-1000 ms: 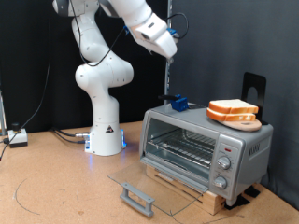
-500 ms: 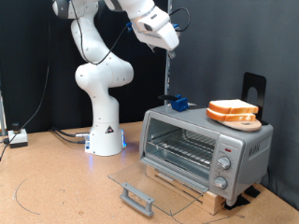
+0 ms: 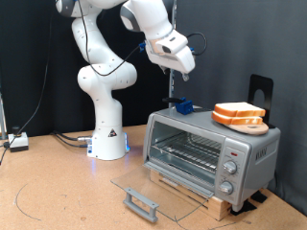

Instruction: Make a piece of toast with the oven

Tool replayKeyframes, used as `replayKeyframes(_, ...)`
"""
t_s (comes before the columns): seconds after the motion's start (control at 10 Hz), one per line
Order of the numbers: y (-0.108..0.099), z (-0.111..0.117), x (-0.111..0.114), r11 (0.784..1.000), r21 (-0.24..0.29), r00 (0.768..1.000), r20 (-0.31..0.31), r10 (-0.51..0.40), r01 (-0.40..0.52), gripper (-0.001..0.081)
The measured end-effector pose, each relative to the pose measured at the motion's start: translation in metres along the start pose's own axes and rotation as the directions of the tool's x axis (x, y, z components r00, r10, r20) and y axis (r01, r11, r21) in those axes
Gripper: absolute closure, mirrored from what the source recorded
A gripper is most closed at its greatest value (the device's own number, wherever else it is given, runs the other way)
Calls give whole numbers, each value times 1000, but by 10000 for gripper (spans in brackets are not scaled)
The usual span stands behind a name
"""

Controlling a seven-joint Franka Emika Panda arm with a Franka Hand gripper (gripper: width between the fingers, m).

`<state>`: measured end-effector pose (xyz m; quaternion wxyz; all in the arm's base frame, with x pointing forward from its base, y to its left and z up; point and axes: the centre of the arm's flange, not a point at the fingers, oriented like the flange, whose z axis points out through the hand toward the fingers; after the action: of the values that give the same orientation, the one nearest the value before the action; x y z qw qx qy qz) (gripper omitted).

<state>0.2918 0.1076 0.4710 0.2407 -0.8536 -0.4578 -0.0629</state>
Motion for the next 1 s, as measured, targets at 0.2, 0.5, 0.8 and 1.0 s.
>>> replayKeyframes(0.2,3,18,2,999,-46,1000,8,-3,3,-3)
replayKeyframes(0.5,4,40,-5,999,-34,999,52,7,-5,-3)
replayKeyframes(0.8,7,59,-7,998,-57,997,76,7,-3,-3)
replayKeyframes(1.0,8,70,-6,998,-62,995,97,4,2,-3)
